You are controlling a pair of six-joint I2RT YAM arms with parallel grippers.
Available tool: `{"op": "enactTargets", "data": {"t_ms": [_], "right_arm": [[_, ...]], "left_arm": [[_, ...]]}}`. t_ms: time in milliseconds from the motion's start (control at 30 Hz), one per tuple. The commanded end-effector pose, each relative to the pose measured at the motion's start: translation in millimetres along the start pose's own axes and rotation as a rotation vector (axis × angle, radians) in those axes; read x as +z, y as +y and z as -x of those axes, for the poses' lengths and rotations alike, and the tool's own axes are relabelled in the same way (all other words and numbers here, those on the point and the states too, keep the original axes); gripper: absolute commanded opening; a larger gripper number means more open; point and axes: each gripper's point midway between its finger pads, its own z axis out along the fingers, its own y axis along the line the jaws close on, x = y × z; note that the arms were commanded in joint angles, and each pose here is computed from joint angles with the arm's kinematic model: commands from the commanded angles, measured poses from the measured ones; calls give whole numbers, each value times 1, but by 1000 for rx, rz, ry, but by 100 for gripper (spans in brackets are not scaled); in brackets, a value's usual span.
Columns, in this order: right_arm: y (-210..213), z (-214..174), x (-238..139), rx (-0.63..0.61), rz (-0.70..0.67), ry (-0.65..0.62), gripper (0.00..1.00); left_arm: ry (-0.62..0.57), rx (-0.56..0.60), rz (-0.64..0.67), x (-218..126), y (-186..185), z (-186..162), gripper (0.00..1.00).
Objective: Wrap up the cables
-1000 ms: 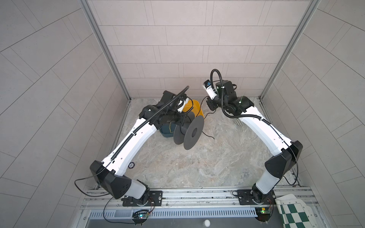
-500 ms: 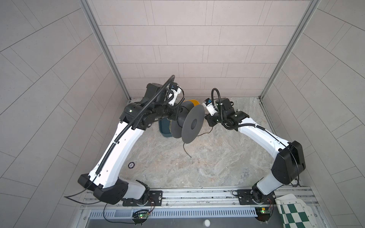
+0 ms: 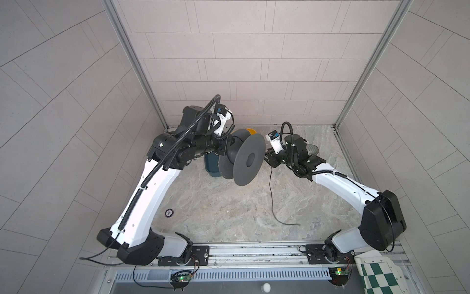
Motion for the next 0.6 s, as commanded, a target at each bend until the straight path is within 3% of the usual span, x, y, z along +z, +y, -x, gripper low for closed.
{"op": "enactTargets", "data": {"t_ms": [0, 267, 567], "right_arm": [[-2, 5, 3, 26, 18, -44, 61], [5, -19, 10, 46, 93, -14, 66], [2, -28, -28, 21, 20, -59, 70]], "left_arm": [[-133, 10, -27, -29, -12, 29, 0], [-153, 10, -22, -36, -12, 35, 0], [-176, 4, -12, -41, -11, 40, 0]]}}
